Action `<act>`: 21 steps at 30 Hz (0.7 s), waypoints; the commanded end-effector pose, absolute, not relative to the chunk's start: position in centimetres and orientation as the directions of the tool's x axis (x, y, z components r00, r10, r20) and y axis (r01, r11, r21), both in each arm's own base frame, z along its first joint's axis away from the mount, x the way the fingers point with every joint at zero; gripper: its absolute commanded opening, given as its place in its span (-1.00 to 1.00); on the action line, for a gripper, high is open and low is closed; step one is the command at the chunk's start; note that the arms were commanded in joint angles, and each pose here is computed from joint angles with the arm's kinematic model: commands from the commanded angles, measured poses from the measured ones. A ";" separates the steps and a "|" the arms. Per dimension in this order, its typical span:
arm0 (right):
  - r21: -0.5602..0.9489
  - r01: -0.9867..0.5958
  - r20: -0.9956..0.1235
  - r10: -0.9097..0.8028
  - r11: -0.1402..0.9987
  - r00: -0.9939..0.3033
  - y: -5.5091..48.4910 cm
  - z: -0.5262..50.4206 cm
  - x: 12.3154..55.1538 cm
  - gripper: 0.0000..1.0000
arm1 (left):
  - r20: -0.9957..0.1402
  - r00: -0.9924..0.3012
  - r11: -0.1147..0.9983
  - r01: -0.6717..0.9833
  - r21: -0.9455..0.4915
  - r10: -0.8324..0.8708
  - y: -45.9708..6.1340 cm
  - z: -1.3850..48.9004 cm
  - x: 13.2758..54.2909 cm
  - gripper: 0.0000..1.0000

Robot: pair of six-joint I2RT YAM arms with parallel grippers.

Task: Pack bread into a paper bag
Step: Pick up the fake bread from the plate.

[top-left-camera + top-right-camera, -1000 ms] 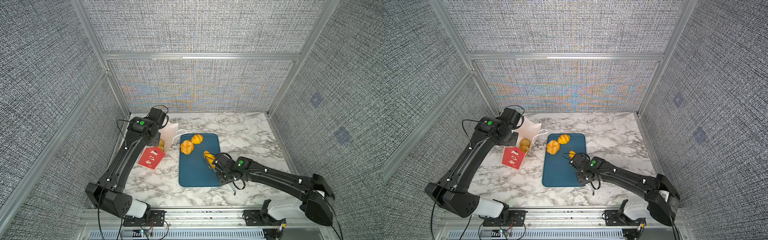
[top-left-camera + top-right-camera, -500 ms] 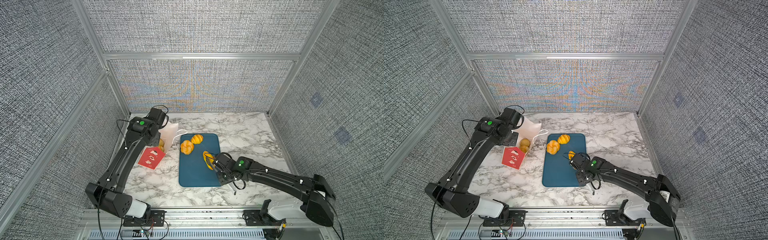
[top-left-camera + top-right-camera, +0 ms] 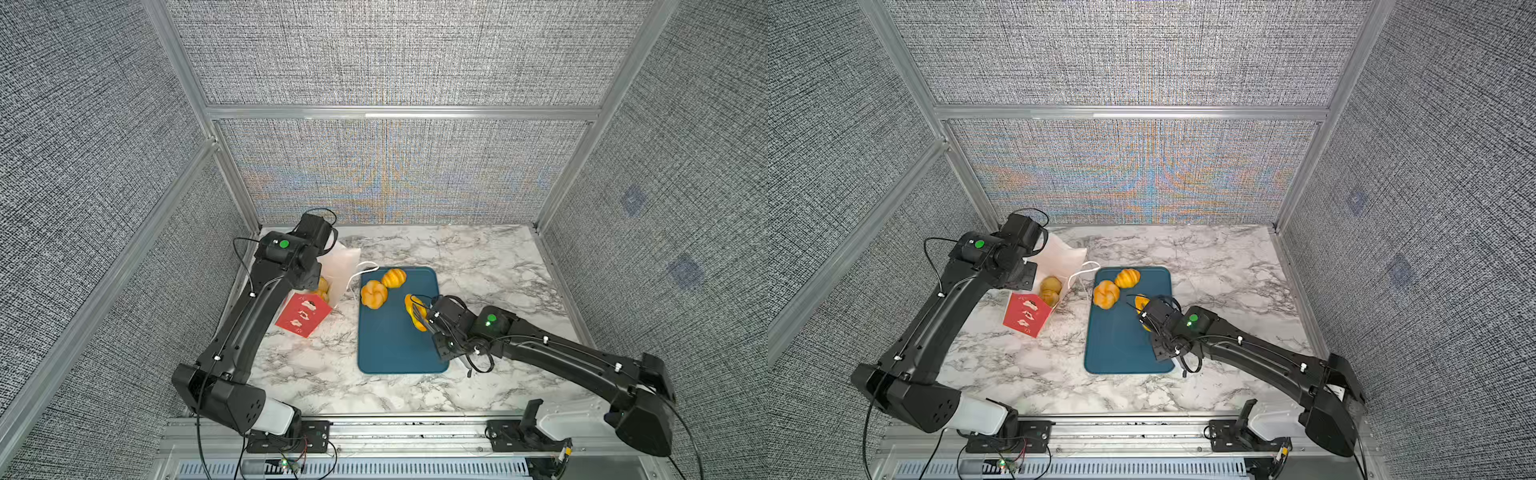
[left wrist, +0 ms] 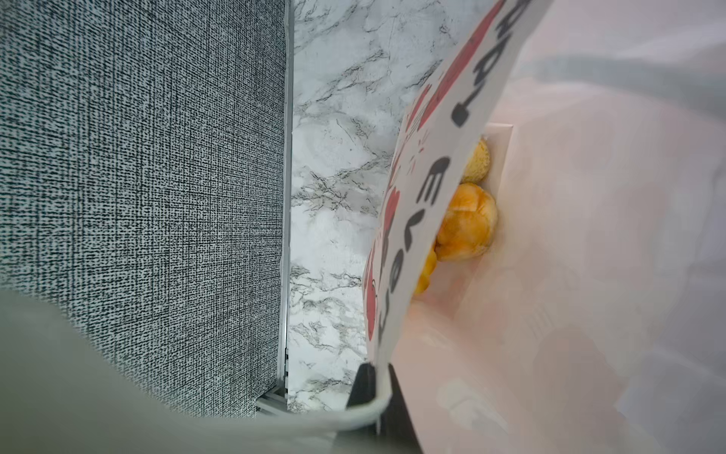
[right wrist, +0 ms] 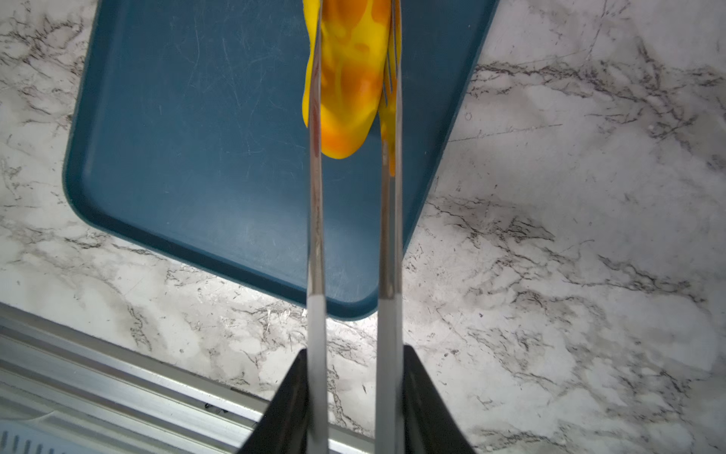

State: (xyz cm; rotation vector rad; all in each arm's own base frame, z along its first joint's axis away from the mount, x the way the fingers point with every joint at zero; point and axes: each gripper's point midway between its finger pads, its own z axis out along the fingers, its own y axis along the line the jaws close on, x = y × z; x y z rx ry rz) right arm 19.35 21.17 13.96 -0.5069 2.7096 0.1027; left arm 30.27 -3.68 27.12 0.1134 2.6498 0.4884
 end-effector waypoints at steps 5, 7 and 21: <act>-0.026 -0.350 -0.415 -0.328 0.937 -0.848 21.0 15.7 20.2 -0.42 | -0.426 -0.892 0.936 -0.010 0.352 0.150 -3.8 27.5 30.6 -0.96; -0.029 -0.347 -0.424 -0.326 0.937 -0.845 21.0 16.3 20.4 -0.42 | -0.426 -0.892 0.936 -0.010 0.352 0.150 -3.8 27.5 30.6 -0.96; -0.036 -0.344 -0.509 -0.313 0.938 -0.802 22.5 21.8 22.6 -0.45 | -0.420 -0.894 0.938 -0.002 0.346 0.153 -4.0 27.2 30.8 -0.95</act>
